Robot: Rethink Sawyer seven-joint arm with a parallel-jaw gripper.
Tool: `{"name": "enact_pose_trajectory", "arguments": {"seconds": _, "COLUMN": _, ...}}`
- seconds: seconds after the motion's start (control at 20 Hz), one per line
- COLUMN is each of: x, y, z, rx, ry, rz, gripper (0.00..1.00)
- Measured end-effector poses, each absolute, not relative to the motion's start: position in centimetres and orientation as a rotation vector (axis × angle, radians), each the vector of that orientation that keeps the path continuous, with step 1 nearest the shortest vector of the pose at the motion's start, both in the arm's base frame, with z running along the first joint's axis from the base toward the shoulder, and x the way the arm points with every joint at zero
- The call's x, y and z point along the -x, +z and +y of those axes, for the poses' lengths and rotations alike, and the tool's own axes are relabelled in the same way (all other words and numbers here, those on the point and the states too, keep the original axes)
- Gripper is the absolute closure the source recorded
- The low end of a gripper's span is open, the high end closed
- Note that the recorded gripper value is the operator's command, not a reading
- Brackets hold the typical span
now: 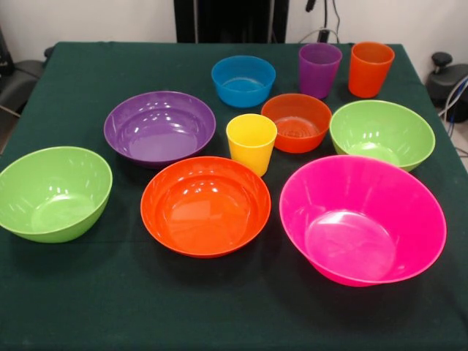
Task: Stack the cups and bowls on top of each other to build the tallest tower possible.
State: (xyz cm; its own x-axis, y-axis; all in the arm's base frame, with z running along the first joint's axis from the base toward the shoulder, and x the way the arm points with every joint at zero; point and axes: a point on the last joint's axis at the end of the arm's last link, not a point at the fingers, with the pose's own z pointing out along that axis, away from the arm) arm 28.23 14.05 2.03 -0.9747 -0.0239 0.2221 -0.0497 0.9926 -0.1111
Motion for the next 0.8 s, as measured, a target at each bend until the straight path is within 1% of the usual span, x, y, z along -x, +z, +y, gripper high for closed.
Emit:
{"name": "enact_pose_trajectory", "arguments": {"seconds": 0.4, "x": -32.7, "y": 1.3, "z": 14.3, "rx": -0.043, "ry": 0.177, "rz": -2.954, "gripper": 0.00}}
{"name": "enact_pose_trajectory", "arguments": {"seconds": 0.8, "x": -35.6, "y": 0.9, "z": 14.7, "rx": -0.025, "ry": 0.157, "rz": -2.993, "gripper": 0.00}}
